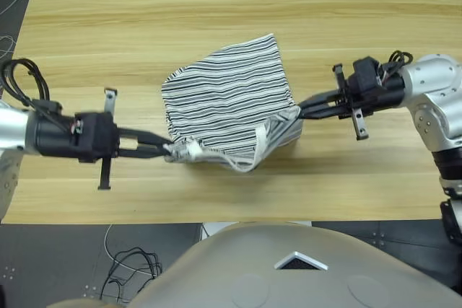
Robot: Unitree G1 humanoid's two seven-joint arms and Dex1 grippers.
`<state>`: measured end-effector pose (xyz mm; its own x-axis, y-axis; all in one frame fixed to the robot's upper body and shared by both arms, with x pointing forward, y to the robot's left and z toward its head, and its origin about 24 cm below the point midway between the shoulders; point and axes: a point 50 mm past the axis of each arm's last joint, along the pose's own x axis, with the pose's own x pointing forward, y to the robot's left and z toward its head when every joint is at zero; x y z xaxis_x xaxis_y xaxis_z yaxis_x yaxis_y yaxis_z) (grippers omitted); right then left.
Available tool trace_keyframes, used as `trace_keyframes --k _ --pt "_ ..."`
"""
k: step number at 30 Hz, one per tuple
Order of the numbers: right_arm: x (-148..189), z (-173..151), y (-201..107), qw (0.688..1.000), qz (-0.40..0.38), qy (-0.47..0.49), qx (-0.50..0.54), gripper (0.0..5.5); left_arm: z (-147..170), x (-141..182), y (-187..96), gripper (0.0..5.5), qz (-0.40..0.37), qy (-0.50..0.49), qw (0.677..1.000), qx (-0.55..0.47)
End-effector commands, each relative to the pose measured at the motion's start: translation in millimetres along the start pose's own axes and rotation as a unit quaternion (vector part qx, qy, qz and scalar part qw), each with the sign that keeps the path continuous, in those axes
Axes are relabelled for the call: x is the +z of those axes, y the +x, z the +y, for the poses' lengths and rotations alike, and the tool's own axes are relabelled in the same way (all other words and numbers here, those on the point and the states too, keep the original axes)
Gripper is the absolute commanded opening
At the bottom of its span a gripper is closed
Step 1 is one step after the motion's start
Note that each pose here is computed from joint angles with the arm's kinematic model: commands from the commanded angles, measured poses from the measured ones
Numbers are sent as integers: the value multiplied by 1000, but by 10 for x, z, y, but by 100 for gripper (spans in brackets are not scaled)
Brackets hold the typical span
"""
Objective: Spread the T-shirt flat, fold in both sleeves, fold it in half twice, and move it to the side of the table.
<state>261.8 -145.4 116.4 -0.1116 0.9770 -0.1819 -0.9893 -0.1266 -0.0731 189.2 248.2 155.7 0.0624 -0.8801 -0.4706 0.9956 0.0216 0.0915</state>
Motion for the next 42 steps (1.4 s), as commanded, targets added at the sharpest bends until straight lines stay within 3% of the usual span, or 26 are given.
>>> trace_keyframes --k 1,7,13,24,33,37,42 --pt "16 -274 29 998 9 -27 -55 10 270 -108 -37 10 -7 -14 999 39" --pt "-151 -689 102 989 54 -26 -136 10 723 -387 -95 10 -3 -58 992 109" --pt "-332 -952 175 974 106 -16 -201 10 938 -694 -29 10 11 -101 984 144" --pt "-498 -1057 365 955 144 27 -258 10 1140 -1043 182 10 30 -178 961 209" --pt "-495 -1121 424 934 169 -4 -314 129 1196 -1143 35 145 73 -194 933 295" --pt "-518 -1122 426 926 193 -27 -322 129 1312 -1046 -73 145 67 -171 917 354" --pt "-509 -1091 509 938 171 -28 -300 129 1350 -940 -126 145 69 -124 927 348"
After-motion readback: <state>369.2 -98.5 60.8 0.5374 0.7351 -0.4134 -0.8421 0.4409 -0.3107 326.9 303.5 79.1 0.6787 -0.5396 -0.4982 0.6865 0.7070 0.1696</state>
